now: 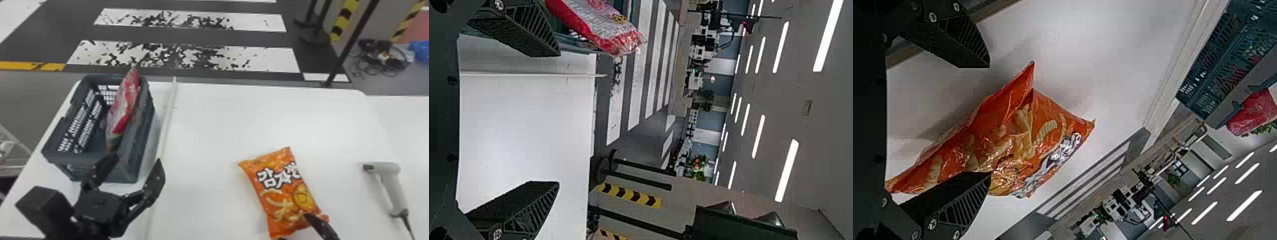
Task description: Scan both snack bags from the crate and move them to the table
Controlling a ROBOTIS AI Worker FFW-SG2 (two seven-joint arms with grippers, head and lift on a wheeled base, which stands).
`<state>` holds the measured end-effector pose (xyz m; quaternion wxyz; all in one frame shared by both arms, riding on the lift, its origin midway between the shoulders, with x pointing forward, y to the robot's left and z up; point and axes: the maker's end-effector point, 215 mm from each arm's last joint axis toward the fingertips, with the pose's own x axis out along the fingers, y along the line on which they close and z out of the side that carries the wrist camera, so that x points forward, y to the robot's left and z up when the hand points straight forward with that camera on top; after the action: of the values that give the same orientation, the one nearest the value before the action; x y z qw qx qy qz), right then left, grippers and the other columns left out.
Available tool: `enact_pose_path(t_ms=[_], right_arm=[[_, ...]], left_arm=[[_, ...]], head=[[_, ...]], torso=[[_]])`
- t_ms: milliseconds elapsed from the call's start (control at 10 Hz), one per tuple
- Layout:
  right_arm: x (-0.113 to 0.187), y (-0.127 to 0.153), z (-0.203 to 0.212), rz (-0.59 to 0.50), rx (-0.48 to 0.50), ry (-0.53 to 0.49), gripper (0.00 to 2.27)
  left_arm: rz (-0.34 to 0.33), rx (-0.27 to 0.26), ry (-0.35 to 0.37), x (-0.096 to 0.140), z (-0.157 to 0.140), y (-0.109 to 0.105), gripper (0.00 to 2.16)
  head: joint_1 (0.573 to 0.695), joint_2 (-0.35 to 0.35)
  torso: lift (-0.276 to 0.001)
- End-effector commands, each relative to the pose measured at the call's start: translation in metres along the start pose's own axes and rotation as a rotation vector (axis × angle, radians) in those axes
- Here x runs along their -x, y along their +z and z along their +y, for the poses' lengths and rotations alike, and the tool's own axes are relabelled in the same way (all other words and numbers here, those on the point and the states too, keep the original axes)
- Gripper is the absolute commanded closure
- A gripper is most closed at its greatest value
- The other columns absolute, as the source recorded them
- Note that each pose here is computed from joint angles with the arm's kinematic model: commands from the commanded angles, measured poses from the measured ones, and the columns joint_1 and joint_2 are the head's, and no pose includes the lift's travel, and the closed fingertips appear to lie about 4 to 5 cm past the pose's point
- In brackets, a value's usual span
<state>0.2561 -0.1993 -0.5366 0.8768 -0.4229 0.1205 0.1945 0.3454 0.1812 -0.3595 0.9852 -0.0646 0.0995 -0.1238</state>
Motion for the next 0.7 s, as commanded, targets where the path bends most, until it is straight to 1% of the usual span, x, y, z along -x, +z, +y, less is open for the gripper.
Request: enact_pose_path(t_ms=[0,100,200,300,400,500,600], right_arm=[[-0.005,-0.002,-0.004,0.029,0.011,-0.017,0.17],[-0.010,-0.003,-0.007,0.047,0.021,-0.030,0.17],[-0.016,-0.008,-0.005,0.076,0.047,-0.030,0.18],[-0.020,-0.019,-0.004,0.120,0.081,-0.020,1.04],[-0.025,-0.021,-0.007,0.137,0.087,-0.037,2.25],[-0.026,-0.015,-0.009,0.122,0.055,-0.040,2.25],[-0.028,-0.006,-0.020,0.101,-0.010,-0.058,2.25]], left_arm=[[0.005,0.000,-0.005,0.001,-0.001,-0.002,0.08],[0.026,0.004,-0.007,0.001,-0.001,-0.009,0.08],[0.027,0.007,-0.014,0.002,-0.003,-0.009,0.08],[0.028,0.011,-0.027,0.001,-0.005,-0.010,0.08],[0.030,0.014,-0.028,0.001,-0.005,-0.012,0.08],[0.033,0.015,-0.029,0.001,-0.004,-0.013,0.08],[0.032,0.017,-0.022,0.001,0.000,-0.013,0.08]], head=[[0.695,-0.035],[0.695,-0.038],[0.695,-0.044],[0.695,-0.050],[0.695,-0.061],[0.695,-0.068],[0.695,-0.072]], torso=[[-0.087],[-0.087],[-0.087],[-0.087],[-0.087],[-0.087],[-0.087]])
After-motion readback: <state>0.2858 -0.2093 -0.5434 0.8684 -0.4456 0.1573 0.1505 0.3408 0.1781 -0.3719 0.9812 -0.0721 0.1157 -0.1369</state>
